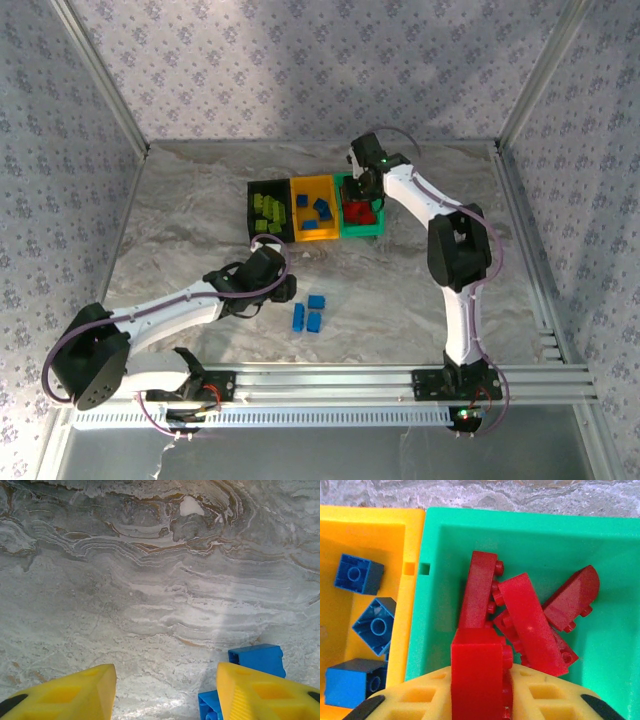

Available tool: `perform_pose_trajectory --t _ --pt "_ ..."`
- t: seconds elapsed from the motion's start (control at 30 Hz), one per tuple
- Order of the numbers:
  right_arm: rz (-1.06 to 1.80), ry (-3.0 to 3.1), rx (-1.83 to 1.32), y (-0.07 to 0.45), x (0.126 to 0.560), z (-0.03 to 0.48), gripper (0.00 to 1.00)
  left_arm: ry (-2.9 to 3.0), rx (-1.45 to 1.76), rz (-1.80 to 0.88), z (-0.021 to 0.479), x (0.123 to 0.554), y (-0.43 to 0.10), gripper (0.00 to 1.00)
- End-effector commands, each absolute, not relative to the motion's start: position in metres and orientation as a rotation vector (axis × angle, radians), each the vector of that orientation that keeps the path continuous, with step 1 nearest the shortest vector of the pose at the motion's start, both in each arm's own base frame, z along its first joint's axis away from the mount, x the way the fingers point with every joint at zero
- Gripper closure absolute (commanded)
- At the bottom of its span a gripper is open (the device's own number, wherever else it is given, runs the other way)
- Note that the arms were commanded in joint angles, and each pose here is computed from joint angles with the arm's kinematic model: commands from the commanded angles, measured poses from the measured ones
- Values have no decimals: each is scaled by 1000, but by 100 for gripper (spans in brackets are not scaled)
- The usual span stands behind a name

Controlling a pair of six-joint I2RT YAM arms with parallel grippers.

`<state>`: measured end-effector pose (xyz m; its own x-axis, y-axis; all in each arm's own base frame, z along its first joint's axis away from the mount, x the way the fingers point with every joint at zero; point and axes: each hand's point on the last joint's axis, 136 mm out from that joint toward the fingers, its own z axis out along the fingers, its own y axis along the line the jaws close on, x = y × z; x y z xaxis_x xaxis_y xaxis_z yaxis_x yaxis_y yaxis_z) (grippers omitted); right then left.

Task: Sort the legos into containers by color
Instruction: Place the lego in the container, then pick up the lego from the middle-left of the table.

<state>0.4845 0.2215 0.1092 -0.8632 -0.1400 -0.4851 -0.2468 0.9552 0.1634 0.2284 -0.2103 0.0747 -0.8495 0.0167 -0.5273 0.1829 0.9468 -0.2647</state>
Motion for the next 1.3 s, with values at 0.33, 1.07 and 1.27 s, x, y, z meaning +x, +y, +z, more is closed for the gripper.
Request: perform_pose_trajectory --t 0.33,1.07,1.27 --pt "307 2557 -321 218 449 146 62 2612 226 -494 73 223 -230 42" --pt "242 2472 -341 178 340 112 62 2688 360 -532 69 196 -231 42" --pt "207 2427 -344 176 332 96 62 2728 415 -557 65 186 -241 44"
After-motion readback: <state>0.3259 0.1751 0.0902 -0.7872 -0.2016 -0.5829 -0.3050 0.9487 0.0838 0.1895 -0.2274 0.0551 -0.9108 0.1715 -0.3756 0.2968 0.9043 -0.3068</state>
